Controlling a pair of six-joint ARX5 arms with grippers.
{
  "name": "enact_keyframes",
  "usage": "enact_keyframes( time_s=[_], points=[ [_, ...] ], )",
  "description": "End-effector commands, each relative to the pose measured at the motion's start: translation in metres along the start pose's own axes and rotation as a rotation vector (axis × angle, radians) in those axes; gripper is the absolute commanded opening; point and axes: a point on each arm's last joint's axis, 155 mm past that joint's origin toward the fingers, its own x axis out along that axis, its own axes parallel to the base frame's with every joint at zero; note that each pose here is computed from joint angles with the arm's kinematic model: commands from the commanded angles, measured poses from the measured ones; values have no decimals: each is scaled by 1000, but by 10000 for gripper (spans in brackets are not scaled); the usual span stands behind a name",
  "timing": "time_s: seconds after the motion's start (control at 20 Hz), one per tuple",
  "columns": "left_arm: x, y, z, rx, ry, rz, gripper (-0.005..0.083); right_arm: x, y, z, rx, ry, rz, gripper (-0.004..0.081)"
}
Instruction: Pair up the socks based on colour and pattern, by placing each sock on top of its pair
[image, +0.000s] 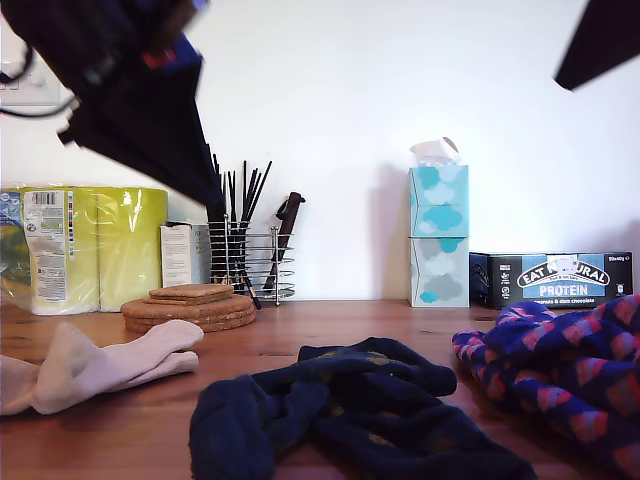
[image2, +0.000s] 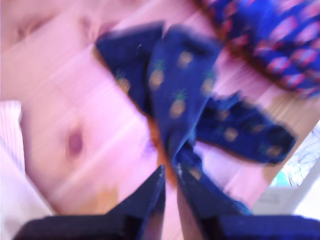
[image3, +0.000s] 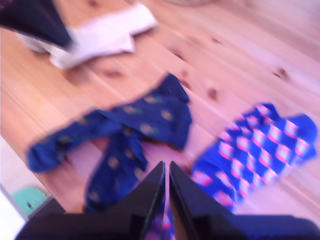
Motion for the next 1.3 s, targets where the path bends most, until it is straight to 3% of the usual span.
enact_keyframes(
  time_s=[0.0, 0.1, 0.2, 0.35, 0.45, 0.55, 0.7, 0.75, 1.25],
  points=[
    [4, -7, -15, 25, -12, -21, -20, -4, 6, -11, 8, 42, 44, -11],
    [4, -13, -28, 25, -9, -34, -20, -14, 18, -22, 14, 64, 113, -11],
    [7, -19, -38, 10, 24, -50, -19, -31, 28, -18, 33, 5, 161, -11],
    [8, -27, -40, -4, 33, -66, -18, -55, 27, -23, 86, -56, 154, -11],
    [9, -30, -51, -94, 84, -66, 21, -64, 25, -27, 80, -77, 139, -11],
    [11, -35, -73, -208, 182, -71, 207, -67, 24, -27, 78, -89, 138, -11],
    [23, -43, -92, -313, 281, -73, 619, -67, 24, -23, 60, -105, 136, -11],
    [28, -46, -96, -333, 312, -77, 668, -67, 24, -22, 52, -109, 135, -11],
    [84, -42, -105, -356, 389, -17, 655, -65, 24, -19, 31, -112, 135, -11]
  ],
)
